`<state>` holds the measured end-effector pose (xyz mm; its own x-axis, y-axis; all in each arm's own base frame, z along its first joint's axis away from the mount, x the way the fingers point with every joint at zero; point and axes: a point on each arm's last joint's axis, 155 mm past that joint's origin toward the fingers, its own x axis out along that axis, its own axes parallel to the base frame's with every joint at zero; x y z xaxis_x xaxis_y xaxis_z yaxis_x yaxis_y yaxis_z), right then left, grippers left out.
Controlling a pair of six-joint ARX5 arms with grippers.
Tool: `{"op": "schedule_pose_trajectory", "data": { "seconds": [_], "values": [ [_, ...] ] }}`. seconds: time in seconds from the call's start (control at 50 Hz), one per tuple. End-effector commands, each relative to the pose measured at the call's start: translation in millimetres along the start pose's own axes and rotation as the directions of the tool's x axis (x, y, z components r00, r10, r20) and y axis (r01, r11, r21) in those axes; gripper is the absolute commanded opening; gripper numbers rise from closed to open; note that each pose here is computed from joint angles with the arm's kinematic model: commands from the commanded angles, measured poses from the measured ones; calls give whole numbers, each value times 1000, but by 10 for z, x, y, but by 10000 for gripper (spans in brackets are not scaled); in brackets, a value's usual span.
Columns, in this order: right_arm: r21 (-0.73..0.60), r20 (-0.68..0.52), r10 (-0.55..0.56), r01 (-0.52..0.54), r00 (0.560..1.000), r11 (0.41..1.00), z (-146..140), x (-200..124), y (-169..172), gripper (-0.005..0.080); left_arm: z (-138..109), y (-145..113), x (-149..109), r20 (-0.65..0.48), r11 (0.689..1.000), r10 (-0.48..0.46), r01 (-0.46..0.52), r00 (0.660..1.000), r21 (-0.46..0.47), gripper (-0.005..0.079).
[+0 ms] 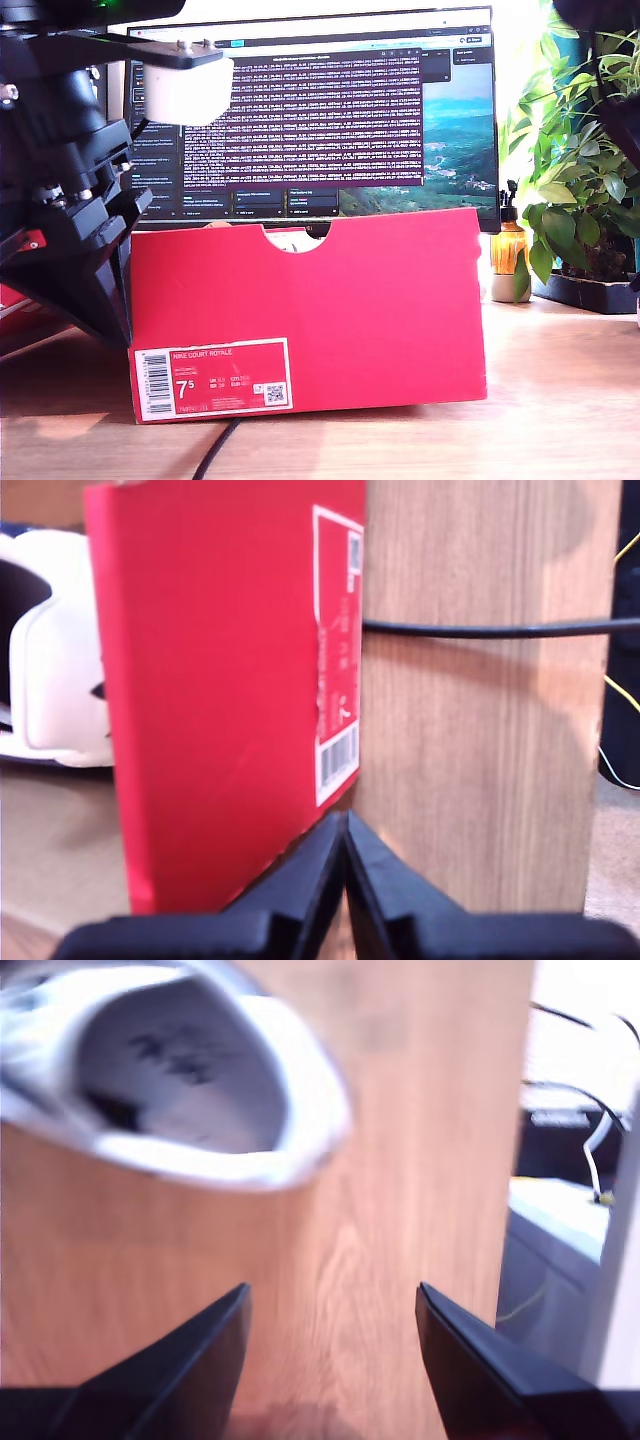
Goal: Pack the blue shoes by picking the first shoe and placing it inside the red shoebox, left side, then picking and rotating the second shoe and placing it in the shoebox
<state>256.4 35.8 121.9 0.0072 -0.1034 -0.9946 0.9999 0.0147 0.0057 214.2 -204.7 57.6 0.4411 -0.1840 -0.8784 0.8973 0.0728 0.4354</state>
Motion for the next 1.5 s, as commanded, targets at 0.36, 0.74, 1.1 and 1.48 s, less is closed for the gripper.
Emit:
{"op": "schedule_pose_trajectory", "data": {
  "seconds": [0.36,0.74,1.1,1.48],
  "values": [
    [208,85,-47,28,995,978,329,140,-130,482,0,-58,36,1,1000,-23,23,1000,0,-19],
    [277,95,-33,5,995,961,435,223,-13,481,38,-105,34,21,999,-48,48,999,1,-19],
    [299,70,-121,95,990,950,364,528,-58,460,40,-108,33,23,999,-50,50,998,1,-19],
    [380,34,-162,137,986,915,299,924,-265,434,53,-122,32,30,998,-58,58,998,1,-19]
  ]
}}
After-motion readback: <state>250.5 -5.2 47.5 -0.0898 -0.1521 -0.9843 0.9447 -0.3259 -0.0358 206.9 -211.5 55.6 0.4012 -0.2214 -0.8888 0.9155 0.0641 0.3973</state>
